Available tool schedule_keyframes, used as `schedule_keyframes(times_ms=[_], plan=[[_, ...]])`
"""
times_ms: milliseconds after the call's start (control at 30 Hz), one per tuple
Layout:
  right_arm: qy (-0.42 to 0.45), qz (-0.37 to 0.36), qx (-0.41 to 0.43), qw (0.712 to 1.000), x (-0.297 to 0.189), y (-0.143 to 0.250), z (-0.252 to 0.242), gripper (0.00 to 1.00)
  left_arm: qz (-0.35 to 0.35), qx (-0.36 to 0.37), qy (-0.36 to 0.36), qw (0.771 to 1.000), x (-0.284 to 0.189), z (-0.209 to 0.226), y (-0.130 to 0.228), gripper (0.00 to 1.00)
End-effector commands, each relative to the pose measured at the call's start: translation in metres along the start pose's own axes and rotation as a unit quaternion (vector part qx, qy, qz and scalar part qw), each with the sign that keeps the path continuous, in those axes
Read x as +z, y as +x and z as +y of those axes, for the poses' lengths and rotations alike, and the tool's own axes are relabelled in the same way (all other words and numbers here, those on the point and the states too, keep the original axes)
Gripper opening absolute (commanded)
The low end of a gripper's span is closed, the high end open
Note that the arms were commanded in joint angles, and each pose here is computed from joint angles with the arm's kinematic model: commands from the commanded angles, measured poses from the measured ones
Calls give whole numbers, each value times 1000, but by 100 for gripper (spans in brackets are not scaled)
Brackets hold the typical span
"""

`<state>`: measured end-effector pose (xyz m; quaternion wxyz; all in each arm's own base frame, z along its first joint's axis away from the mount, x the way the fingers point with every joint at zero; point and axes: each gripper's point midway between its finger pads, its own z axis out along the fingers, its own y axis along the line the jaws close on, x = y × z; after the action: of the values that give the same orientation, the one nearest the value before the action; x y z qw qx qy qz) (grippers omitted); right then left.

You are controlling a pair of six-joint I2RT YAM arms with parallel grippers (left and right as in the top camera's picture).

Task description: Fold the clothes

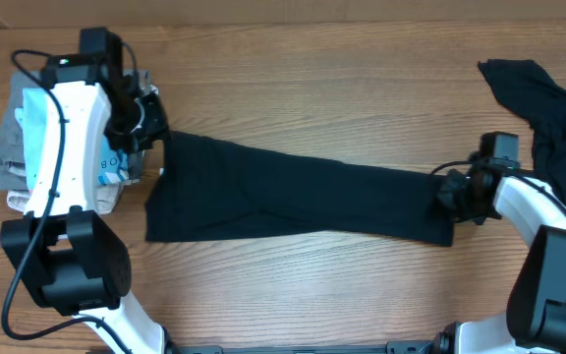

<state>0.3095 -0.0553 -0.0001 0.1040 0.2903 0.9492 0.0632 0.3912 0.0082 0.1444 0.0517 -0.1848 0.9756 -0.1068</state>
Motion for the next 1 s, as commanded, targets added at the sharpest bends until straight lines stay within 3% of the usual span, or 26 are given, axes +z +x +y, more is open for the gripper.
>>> schedule_keyframes(times_ms=[0,267,567,800,967], plan=[[46,-17,73,996,-5,-23,-44,4,0,-8,-17,1000,-10,19,-2,42],[28,-84,149,985,-42,-84,-83,4,7,-17,-18,1000,-10,19,1,42],[-22,-78,105,991,-94,-107,-42,4,8,-18,-19,1000,-10,20,2,44],[-51,-35,35,997,-153,-87,26,4,10,-18,-20,1000,-10,20,3,50],[-94,31,-7,995,-158,-50,70,4,7,-17,-19,1000,-10,20,1,52]])
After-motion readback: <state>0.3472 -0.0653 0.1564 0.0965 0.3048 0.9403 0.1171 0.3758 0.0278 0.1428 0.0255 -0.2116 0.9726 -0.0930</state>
